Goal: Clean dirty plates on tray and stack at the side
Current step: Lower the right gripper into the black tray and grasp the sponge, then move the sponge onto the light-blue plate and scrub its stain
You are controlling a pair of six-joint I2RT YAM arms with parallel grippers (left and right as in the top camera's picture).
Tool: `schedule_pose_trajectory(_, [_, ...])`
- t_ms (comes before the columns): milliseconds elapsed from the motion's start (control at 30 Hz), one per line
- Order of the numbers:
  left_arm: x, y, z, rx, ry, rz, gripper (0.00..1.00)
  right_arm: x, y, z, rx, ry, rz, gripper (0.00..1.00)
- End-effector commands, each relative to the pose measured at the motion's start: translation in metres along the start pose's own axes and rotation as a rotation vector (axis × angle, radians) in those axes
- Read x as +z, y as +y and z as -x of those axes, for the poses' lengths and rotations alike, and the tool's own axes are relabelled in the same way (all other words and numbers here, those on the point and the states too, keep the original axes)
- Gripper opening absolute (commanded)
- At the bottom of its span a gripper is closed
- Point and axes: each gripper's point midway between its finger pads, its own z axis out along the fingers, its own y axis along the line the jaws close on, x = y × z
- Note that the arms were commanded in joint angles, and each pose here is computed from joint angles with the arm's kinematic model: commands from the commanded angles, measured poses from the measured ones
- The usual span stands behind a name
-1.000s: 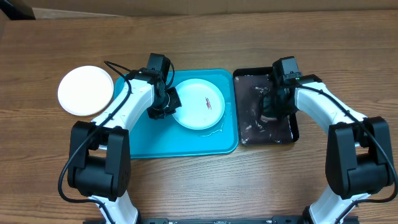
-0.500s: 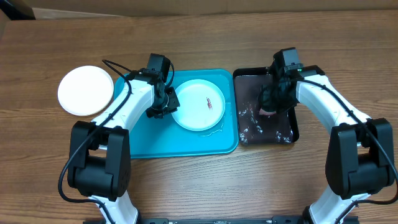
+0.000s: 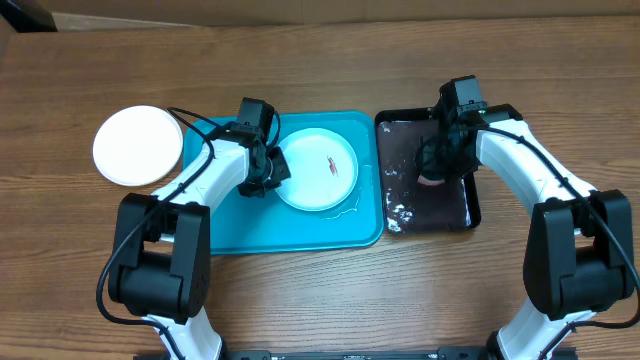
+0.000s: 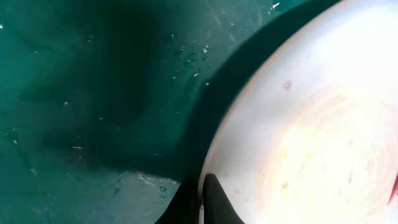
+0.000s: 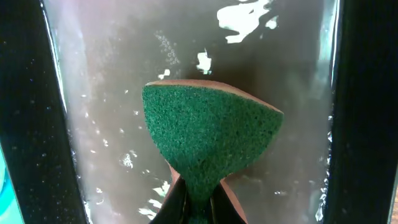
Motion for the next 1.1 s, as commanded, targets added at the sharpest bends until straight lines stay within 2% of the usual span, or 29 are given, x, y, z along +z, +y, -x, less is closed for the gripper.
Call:
schedule_pose_trajectory(0, [0.005,0.002,-0.006,0.004,0.017,0.014,0.04,-0.027,0.007,0.017,-0.015,-0.045,0.001,0.04])
schedule_pose_trajectory(167, [0.005,0.002,-0.006,0.012,0.017,0.015,0.04,-0.049,0.02,0.02,-0.017,-0.064,0.009,0.04])
schedule_pose_trajectory(400, [0.005,0.002,-0.006,0.011,0.017,0.015,0.04,-0.035,0.024,0.013,-0.085,-0.086,-0.139,0.04])
schedule_pose_trajectory(533, [0.005,0.002,-0.006,0.012,0.018,0.015,0.04,-0.031,0.029,0.016,-0.104,-0.101,-0.127,0.04])
schedule_pose_trajectory(600, [0.005,0.003,-0.007,0.018,0.02,0.016,0.04,-0.034,0.012,0.013,-0.008,-0.103,-0.211,0.04])
schedule_pose_trajectory(633, [0.005,0.003,-0.007,0.018,0.021,0.017,0.04,-0.033,0.015,0.013,0.028,-0.104,-0.186,0.04])
schedule_pose_trajectory(700, [0.005,0.003,-0.007,0.018,0.021,0.016,0.04,-0.032,0.023,0.013,-0.084,-0.091,-0.147,0.04])
schedule_pose_trajectory(767, [0.005,0.003,-0.006,0.018,0.02,0.016,0.04,-0.033,0.021,0.013,-0.044,-0.095,-0.155,0.04])
schedule_pose_trajectory(833, [0.005,0.003,-0.006,0.018,0.019,0.016,0.04,-0.031,0.03,0.01,-0.086,-0.077,-0.104,0.04])
schedule_pose_trajectory(1000, [0.005,0.003,-0.007,0.018,0.02,0.016,0.04,-0.033,0.017,0.011,-0.043,-0.089,-0.174,0.04])
schedule_pose_trajectory(1067, [0.005,0.003,-0.007,0.019,0.02,0.016,0.04,-0.032,0.023,0.01,-0.04,-0.083,-0.144,0.04])
